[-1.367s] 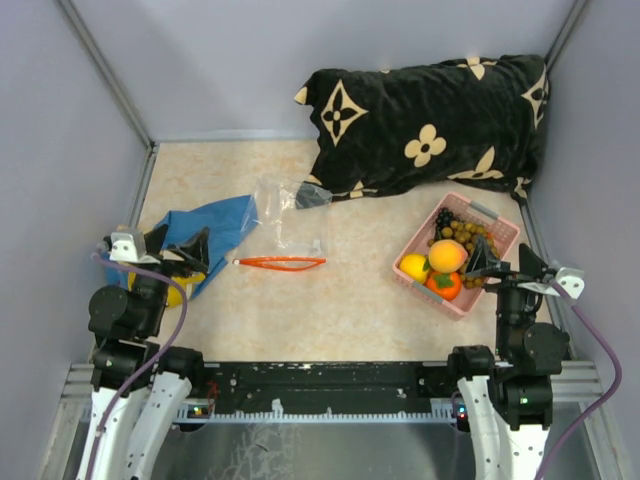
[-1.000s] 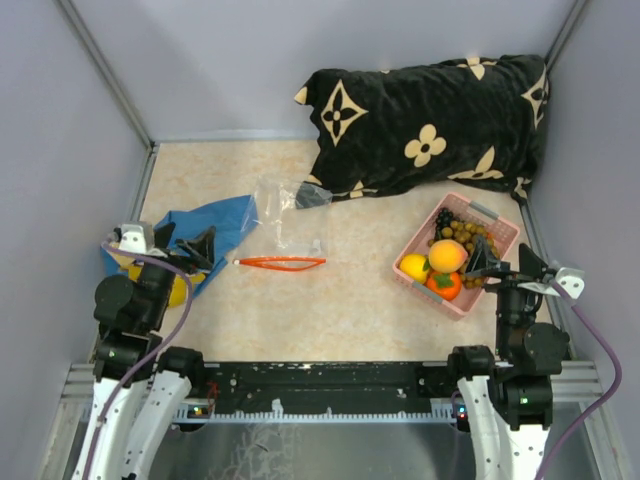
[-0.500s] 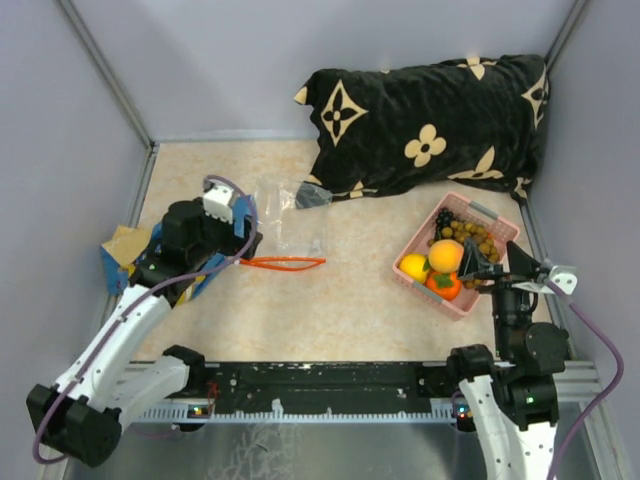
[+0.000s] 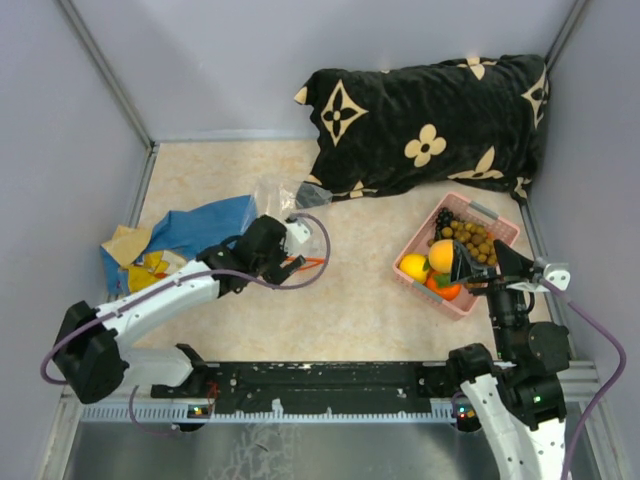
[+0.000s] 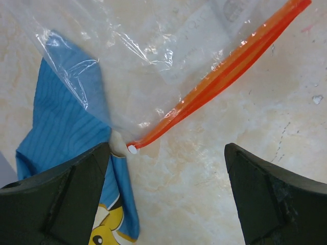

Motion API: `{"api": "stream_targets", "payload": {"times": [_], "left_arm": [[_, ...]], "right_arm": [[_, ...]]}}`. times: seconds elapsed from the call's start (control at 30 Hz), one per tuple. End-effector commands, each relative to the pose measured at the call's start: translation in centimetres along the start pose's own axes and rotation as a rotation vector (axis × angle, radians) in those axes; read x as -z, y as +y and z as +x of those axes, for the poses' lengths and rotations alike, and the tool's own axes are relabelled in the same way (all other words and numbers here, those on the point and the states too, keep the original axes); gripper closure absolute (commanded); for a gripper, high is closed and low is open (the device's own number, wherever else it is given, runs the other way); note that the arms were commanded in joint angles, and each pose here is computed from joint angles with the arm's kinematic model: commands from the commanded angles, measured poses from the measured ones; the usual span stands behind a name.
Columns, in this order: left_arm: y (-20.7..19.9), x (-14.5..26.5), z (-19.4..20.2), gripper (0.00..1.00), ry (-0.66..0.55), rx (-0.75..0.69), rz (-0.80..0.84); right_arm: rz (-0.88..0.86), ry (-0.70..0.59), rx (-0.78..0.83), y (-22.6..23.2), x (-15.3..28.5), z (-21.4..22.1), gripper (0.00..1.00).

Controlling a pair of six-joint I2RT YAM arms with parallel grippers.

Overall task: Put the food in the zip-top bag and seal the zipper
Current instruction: Pick up the zipper food storage bag at the center of the board.

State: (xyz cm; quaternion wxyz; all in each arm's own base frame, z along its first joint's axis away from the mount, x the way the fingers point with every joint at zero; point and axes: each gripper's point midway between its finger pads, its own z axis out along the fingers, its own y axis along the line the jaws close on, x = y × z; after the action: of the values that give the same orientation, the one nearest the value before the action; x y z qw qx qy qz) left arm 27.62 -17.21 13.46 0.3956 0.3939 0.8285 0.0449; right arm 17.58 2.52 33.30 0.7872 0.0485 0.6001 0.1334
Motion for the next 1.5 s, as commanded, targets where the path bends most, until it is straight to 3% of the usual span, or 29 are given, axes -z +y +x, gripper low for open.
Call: {"api": "stream_targets", "payload": {"times": [0.0,0.5,0.73,0.87,1.23,1.47], "left_arm": [[0.8,-0.9,1.0,0.01,0.105,-0.17,-0.115],[-1.1,-5.7,-1.5,0.06,0.052,-0.277,-0.186],[-1.7,-8.1,-0.8,0.1,0.091,-0.308,-0.213],[-1.1,-8.8,-0.9,0.24,0.102,-0.311,-0.269],[-1.0,-7.5,-3.0,1.0,0.044,-0.114,-0.296],[-0.8,-5.1,-4.4,1.0,0.003,0.159,-0.311]], "right_arm": [[-0.008,-0.051,0.005,0.1,0.3,-1.5,0.14],[-0.015,-0.051,-0.008,0.3,0.4,-1.6,0.14],[-0.01,-0.046,-0.008,0.2,0.4,-1.5,0.14],[-0.03,-0.041,-0.005,0.6,0.4,-1.3,0.14],[-0.074,-0.038,-0.006,1.4,0.2,-1.4,0.14],[-0.116,0.002,0.021,2.5,-0.8,-2.0,0.14]]}}
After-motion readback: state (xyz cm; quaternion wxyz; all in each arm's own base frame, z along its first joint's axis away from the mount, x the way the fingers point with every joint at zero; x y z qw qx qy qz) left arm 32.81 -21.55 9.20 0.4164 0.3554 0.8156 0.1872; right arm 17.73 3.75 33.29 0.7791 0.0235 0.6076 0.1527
